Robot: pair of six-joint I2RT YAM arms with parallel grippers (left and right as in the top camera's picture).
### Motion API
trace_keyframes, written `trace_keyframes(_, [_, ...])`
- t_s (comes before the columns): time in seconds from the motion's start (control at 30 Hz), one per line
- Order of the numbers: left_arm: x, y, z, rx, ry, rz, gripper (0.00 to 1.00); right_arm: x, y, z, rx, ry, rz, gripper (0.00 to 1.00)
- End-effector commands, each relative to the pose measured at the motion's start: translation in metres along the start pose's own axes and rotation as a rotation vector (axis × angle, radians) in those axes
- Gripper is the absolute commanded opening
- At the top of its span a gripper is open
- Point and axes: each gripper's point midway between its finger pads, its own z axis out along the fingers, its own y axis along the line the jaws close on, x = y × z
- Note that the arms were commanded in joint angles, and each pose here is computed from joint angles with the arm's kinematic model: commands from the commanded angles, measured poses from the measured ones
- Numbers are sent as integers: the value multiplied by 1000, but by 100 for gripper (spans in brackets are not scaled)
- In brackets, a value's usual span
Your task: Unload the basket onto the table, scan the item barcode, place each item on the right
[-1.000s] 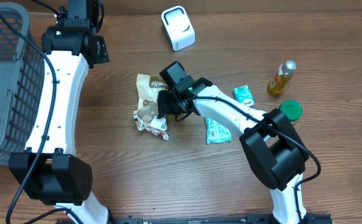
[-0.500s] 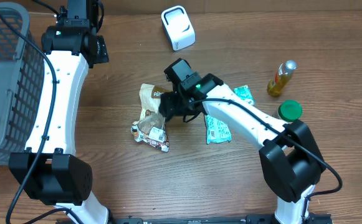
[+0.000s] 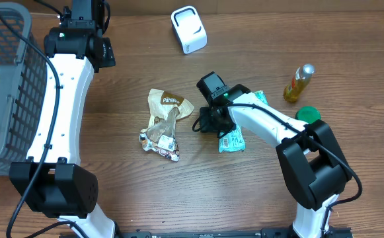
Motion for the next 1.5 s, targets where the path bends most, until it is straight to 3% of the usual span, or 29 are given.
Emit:
trace_keyframes(0.0, [-8, 4, -12, -3, -35, -5, 99, -8, -55, -7, 169, -12, 73, 46])
trace_keyframes(0.3, [-8, 4, -11, -3, -34, -5, 99, 10, -124, -19, 285, 128, 124, 50])
trace_keyframes(0.4, [-8, 4, -12, -3, -35, -5, 99, 5, -100, -17, 150, 136, 60, 50])
trace_keyframes(0.5, [-8, 4, -11, -3, -34, -5, 99, -25, -49, -47, -92, 90, 0, 51])
trace_keyframes(0.6, [-8, 4, -11, -3, -35, -5, 99, -74, -2, -105, -257, -63, -49, 58])
trace_keyframes(0.73, [-8, 4, -11, -3, -34, -5, 100, -114, 31, -131, -320, -259, -177, 65])
trace_keyframes(0.87, [-8, 4, -12, -3, -35, -5, 100, -123, 69, -113, -356, -329, -303, 67])
trace_keyframes(1.1, [-8, 4, -11, -3, -35, -5, 100, -108, 109, -42, -365, -257, -376, 77])
trace_keyframes(1.47, [-8, 4, -12, -3, -35, -5, 100, -49, 102, -13, -332, -6, -392, 76])
